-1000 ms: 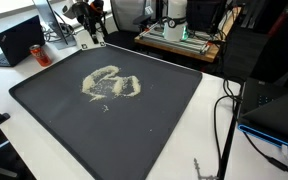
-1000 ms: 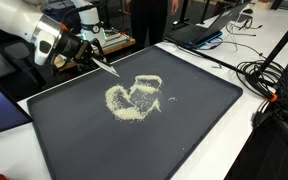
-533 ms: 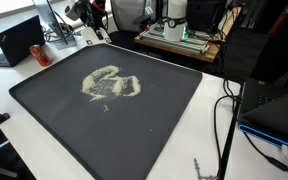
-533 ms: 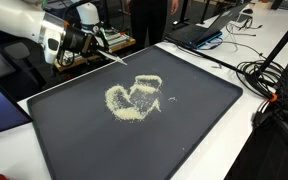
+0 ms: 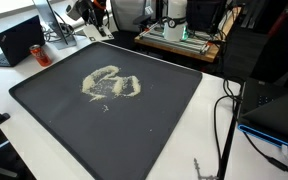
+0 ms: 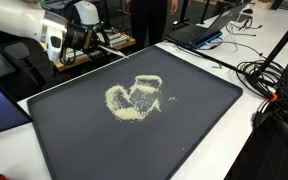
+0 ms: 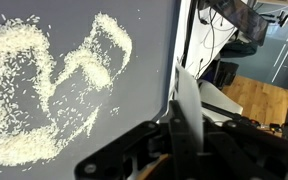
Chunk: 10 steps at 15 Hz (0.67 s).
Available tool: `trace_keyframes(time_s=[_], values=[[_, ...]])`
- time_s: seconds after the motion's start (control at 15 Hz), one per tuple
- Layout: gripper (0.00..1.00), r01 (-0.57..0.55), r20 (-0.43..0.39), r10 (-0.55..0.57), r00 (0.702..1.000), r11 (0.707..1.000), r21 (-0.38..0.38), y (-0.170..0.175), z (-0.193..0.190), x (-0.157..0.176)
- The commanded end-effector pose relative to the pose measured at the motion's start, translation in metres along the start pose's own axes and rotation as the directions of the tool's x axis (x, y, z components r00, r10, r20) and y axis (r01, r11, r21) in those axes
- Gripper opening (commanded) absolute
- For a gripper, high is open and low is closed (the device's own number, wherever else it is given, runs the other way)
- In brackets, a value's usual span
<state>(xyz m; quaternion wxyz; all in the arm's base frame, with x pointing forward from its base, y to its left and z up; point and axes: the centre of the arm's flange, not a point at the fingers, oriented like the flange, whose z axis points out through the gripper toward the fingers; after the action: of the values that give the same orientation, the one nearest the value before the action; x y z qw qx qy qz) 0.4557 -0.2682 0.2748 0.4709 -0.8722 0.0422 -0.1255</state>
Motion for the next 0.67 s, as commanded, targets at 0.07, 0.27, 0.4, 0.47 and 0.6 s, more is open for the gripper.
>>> trace_keyframes(time_s=[0.07, 0.27, 0.4, 0.47, 0.6], values=[[0.01, 0.068, 0.050, -0.061, 0.997, 0.988, -0.142, -0.042, -0.027, -0.011], [0.01, 0.139, 0.145, -0.101, 0.984, 0.949, -0.283, -0.078, -0.040, -0.007], [0.01, 0.191, 0.196, -0.126, 0.972, 0.914, -0.358, -0.100, -0.041, -0.004], [0.01, 0.219, 0.223, -0.139, 0.965, 0.896, -0.387, -0.112, -0.039, -0.002], [0.01, 0.278, 0.275, -0.168, 0.947, 0.857, -0.434, -0.134, -0.031, 0.001]])
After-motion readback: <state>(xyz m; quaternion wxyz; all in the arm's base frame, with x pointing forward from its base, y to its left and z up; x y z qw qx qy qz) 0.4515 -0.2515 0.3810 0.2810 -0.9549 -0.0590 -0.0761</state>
